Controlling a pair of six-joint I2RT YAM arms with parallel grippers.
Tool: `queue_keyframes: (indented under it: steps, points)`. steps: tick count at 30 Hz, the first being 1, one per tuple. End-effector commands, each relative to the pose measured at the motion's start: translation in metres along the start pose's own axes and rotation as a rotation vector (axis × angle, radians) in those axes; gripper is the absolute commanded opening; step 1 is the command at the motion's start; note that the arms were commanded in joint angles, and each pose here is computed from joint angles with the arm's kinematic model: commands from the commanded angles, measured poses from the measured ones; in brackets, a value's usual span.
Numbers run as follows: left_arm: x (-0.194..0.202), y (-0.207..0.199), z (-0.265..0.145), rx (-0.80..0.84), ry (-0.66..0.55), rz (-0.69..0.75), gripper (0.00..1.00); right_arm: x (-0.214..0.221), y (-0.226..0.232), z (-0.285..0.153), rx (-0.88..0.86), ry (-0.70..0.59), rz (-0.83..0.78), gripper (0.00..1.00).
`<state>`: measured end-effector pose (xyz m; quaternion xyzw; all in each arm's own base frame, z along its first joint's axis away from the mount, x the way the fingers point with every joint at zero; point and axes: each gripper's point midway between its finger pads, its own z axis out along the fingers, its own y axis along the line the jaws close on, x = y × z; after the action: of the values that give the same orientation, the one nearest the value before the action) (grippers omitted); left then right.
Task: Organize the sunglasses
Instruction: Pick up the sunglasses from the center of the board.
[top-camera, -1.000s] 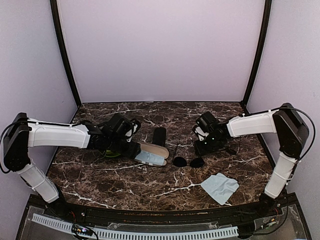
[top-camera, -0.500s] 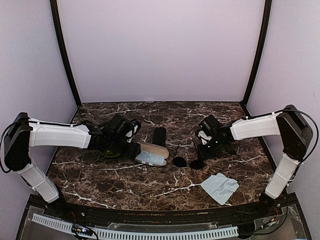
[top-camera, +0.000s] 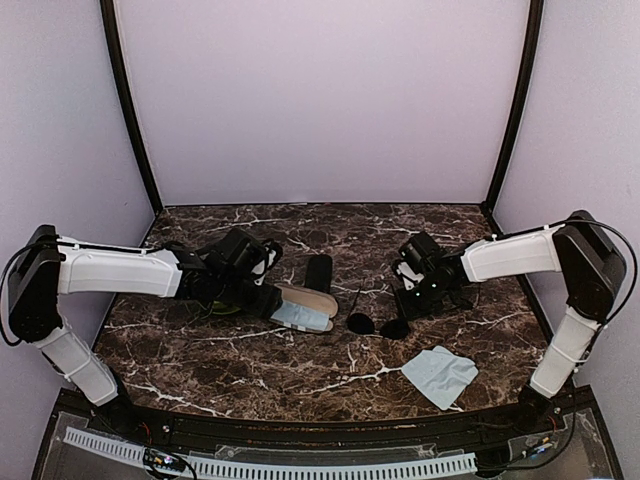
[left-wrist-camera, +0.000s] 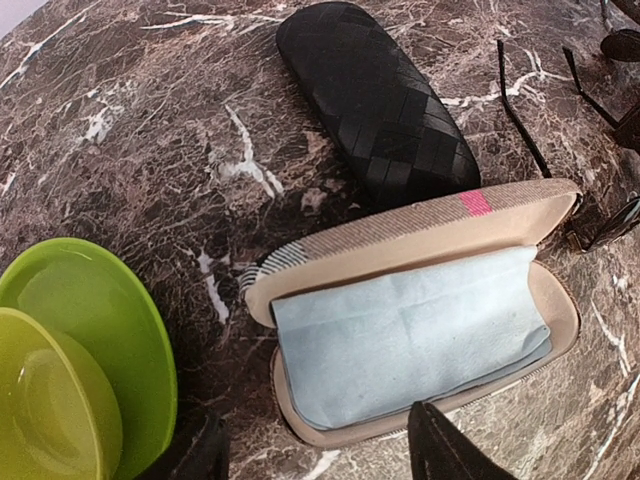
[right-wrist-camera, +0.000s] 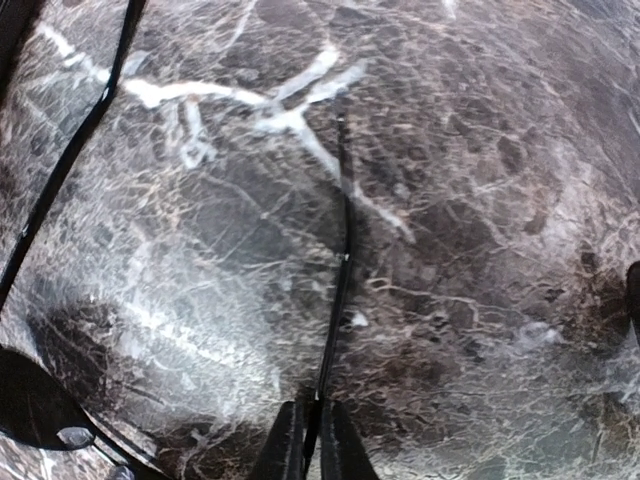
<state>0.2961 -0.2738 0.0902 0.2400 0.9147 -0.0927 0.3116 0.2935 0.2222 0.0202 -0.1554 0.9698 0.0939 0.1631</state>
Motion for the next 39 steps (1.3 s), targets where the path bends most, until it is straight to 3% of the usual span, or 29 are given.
queue_keyframes:
  steps: [1, 11, 19, 26, 34, 39]
  points:
    - [-0.006, 0.001, -0.006, -0.013, -0.024, -0.005, 0.64, -0.011, -0.006, -0.003, 0.041, -0.035, 0.008, 0.06]
    - [-0.021, 0.008, -0.022, -0.042, -0.093, -0.019, 0.65, -0.049, -0.006, -0.042, 0.071, -0.184, -0.031, 0.00]
    - [-0.045, -0.011, -0.046, 0.094, -0.238, -0.053, 0.72, -0.068, 0.002, -0.088, 0.024, -0.346, -0.089, 0.00]
    - [-0.074, -0.056, -0.083, 0.361, -0.399, -0.061, 0.72, -0.077, 0.032, -0.131, -0.137, -0.502, -0.202, 0.00]
    - [-0.072, -0.124, -0.116, 0.679, -0.514, 0.034, 0.73, -0.072, 0.082, -0.139, -0.254, -0.552, -0.339, 0.00]
    - [-0.059, -0.136, -0.116, 0.710, -0.525, 0.123, 0.78, -0.066, 0.108, -0.143, -0.324, -0.580, -0.393, 0.00]
